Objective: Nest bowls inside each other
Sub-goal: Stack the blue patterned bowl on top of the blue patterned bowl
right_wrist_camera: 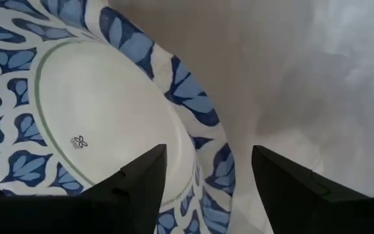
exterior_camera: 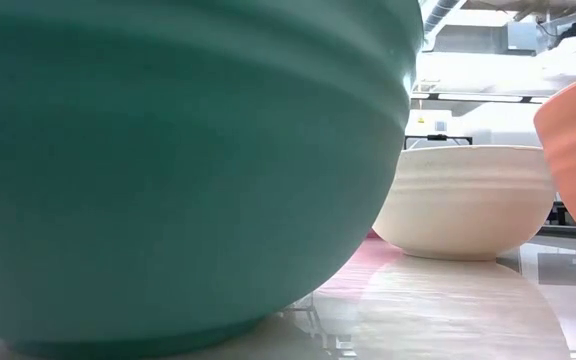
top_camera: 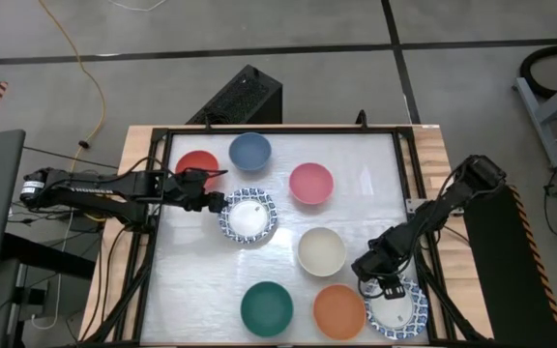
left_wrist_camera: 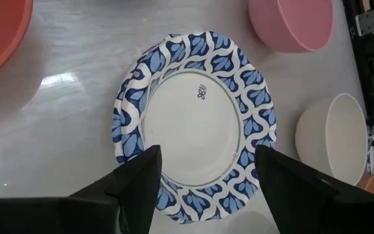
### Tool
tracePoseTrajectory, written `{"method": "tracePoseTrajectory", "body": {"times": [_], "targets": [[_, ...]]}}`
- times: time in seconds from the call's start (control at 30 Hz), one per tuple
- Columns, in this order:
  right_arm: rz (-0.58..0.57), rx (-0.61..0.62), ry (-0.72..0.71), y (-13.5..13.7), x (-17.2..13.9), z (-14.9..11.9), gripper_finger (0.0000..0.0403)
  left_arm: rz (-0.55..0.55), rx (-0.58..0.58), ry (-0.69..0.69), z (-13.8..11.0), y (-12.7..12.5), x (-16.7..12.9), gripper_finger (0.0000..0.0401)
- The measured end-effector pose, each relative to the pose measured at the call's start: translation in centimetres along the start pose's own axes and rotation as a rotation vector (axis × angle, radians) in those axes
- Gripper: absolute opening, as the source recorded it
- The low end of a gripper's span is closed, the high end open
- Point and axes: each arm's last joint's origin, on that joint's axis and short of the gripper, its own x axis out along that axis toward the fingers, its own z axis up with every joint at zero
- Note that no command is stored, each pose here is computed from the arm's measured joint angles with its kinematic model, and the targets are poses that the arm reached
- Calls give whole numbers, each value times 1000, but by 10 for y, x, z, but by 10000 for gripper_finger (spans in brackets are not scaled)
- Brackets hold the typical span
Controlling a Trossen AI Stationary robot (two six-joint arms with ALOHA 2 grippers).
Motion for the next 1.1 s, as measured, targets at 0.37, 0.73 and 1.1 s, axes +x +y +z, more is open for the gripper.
{"method": "tracePoseTrajectory", "body": {"times": [0.37,0.73,1.1], "targets": [[7,6,36,-3,3,-5,28,-2,0,-1,0,0,-1,236],[19,56,94,-4,1,-10,7,-1,19,-1,0,0,-1,236],[27,142,32,-9,-28,-26,8,7,19,-20,1,0,-1,236]]}}
